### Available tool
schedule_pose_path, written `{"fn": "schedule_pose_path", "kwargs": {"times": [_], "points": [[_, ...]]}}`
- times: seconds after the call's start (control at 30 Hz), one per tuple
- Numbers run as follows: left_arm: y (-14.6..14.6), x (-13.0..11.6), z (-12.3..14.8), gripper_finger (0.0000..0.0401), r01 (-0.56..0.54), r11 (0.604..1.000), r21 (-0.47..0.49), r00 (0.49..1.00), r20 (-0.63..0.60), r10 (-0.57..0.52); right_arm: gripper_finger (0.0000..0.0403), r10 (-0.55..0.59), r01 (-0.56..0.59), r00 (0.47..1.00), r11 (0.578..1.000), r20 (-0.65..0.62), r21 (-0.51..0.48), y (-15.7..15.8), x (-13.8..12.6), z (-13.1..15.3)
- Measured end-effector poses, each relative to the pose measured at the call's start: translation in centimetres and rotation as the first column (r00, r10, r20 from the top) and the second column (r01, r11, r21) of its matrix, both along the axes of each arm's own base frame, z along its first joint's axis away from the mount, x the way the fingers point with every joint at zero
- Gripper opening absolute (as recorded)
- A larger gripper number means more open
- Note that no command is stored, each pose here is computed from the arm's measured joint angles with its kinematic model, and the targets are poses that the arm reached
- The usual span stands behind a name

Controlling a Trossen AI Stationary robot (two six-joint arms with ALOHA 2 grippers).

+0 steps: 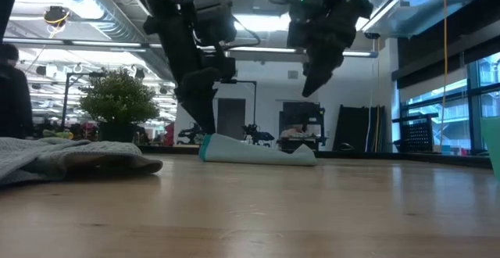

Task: Roll microfiber towels into tight, uniform cylinder then place into a basket
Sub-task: Put the rolled blue towel into the green bin

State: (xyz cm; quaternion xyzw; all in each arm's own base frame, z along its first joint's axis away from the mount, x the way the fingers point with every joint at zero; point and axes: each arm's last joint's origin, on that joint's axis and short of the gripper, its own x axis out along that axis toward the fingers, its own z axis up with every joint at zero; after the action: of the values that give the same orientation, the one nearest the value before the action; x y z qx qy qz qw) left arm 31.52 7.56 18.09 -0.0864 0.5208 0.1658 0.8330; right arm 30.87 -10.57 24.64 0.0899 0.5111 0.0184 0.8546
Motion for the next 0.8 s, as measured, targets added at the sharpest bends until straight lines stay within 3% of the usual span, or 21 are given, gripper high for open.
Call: {"fn": "schedule_pose_path", "kwargs": {"times": [0.27,0.5,0.8], "points": [[-0.8,0.0,0.5,0.009,0.026,1.0,-0.009,1.0,0.015,-0.026,0.0089,-0.047,0.047,0.999,0.997,0.008,0.063,0.4,-0.5,0.9],[-2.6,-1.2,3.8,0.009,0.066,0.998,0.013,0.994,0.091,-0.067,0.0097,0.012,-0.014,1.0,0.998,0.021,0.056,1.1,-0.2,0.8],[-4.7,-4.4,8.4,0.009,0.093,0.995,0.019,0.979,0.18,-0.095,0.0174,0.074,-0.076,0.993,0.997,0.093,0.023,2.3,1.0,0.9]]}}
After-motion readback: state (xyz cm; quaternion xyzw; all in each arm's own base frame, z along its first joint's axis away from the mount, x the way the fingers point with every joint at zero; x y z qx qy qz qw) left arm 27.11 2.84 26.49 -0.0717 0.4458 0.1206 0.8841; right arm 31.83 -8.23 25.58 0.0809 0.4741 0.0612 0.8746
